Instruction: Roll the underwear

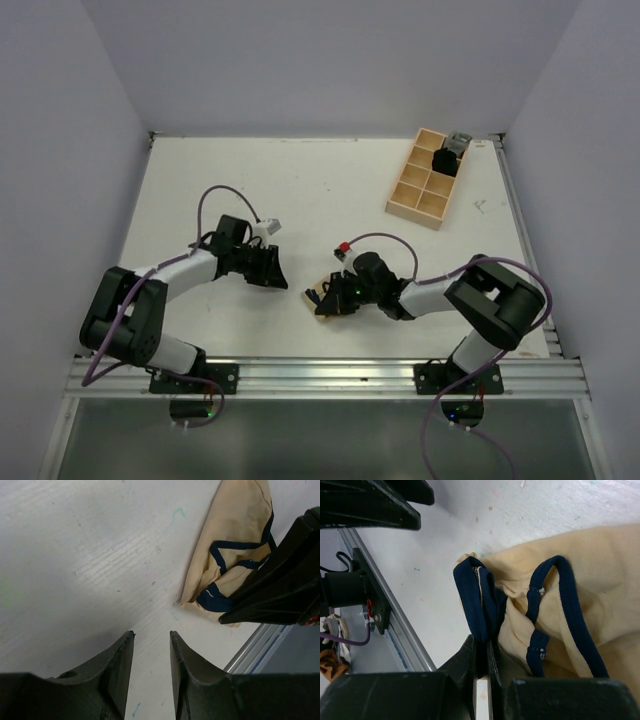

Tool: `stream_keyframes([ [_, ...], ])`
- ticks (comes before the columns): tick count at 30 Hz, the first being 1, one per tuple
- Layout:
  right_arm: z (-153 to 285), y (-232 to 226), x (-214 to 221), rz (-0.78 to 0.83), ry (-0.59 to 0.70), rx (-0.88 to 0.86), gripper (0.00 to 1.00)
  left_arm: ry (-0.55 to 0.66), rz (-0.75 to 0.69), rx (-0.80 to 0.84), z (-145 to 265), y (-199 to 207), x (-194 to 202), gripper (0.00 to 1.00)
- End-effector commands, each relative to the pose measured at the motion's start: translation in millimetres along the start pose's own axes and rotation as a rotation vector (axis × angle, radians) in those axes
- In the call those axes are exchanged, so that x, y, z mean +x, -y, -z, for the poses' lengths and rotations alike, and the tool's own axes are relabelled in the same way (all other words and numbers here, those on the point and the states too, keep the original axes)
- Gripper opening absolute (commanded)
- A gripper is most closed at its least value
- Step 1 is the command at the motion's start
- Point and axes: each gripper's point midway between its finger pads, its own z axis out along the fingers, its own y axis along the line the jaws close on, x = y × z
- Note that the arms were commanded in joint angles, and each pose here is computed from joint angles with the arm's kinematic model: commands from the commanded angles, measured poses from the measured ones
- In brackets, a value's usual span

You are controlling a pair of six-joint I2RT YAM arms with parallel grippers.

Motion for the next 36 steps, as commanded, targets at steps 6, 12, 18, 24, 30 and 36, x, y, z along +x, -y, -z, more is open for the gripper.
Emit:
stream_keyframes([
  [6, 1, 2, 2, -0.101, -0.005, -0.099, 0.0, 0.006, -0.179, 0.189, -21, 27, -9, 0.4],
  [12, 2, 5, 6, -0.109, -0.018, -0.13, 0.0, 0.032, -0.328, 0.401, -25, 58, -17, 0.36],
  [18, 5, 4, 10, -0.113, -0.03, -0.163, 0.0, -0.016, -0.39, 0.483, -29, 62, -16, 0.39],
  [24, 10, 4, 10, -0.132, -0.041, -0.206, 0.0, -0.008, -0.462, 0.585, -29, 70, -10, 0.39],
  [30, 13, 6, 8, -0.139, -0.035, -0.223, 0.0, -0.008, -0.575, 0.537, -22, 69, -19, 0.39],
  [36, 18, 9, 5, -0.167, -0.03, -0.248, 0.0, -0.055, -0.608, 0.562, -28, 64, -14, 0.4],
])
